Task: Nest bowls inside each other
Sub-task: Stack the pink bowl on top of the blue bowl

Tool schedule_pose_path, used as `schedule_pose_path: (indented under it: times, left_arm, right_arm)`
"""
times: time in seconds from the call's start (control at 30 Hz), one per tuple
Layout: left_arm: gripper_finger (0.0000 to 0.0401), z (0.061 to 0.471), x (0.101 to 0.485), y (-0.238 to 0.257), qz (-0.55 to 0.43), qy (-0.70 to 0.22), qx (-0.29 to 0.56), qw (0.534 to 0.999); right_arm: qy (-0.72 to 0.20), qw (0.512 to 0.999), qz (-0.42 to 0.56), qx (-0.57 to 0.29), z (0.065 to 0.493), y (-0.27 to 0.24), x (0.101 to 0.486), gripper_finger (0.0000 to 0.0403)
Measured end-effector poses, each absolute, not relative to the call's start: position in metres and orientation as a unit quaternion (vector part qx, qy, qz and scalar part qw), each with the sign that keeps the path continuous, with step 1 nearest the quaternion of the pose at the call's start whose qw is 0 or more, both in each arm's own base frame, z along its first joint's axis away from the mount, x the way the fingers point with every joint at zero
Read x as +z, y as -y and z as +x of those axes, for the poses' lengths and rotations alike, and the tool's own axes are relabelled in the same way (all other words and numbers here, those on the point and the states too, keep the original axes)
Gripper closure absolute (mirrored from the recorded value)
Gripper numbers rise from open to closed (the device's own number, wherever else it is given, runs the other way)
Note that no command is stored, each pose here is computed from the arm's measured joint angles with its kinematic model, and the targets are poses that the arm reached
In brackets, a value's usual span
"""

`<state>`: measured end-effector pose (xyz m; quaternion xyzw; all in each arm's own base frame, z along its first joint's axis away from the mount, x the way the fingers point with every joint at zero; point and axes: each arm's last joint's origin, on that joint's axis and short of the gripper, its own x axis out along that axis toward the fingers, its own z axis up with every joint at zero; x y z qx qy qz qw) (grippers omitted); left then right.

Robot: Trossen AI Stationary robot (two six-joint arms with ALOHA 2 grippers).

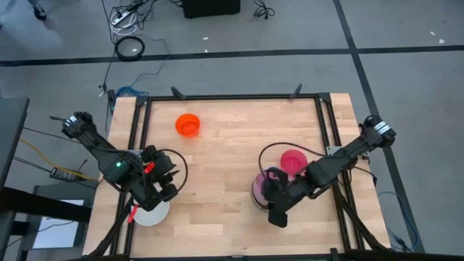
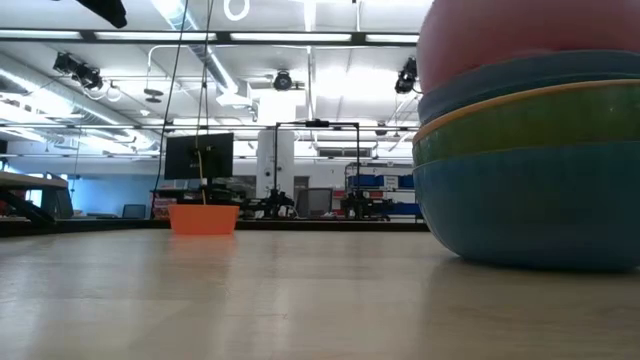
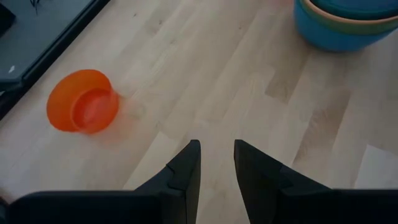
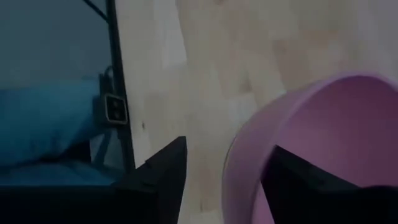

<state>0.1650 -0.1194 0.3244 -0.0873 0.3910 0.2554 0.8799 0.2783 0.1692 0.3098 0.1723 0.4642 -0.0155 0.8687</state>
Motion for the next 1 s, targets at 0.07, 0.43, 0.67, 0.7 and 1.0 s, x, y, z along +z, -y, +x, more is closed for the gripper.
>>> schedule_pose_path:
  times: [0.07,0.43,0.67,0.7,1.0]
  left_arm:
    - [0.0295,0.165,0.324,0.119,-0.088,-0.392,0.255,0.880]
    - [0.0295,0.165,0.324,0.119,-0.088,-0.392,0.255,0.880]
    - [0.0295,0.165,0.324,0.119,-0.087,-0.389,0.256,0.880]
    - [0.0295,0.165,0.325,0.119,-0.087,-0.389,0.256,0.881]
    - [0.0295,0.165,0.325,0.119,-0.085,-0.384,0.259,0.882]
  right_arm:
    - [-0.444,0.879,0.171,-0.023,0.273,-0.166,0.319,0.0226]
    - [-0.451,0.872,0.182,-0.052,0.259,-0.158,0.327,0.0239]
    - [-0.459,0.866,0.191,-0.061,0.258,-0.159,0.324,0.0243]
    - [-0.464,0.863,0.192,-0.061,0.259,-0.161,0.322,0.0245]
    - [-0.507,0.841,0.176,-0.065,0.264,-0.172,0.301,0.0266]
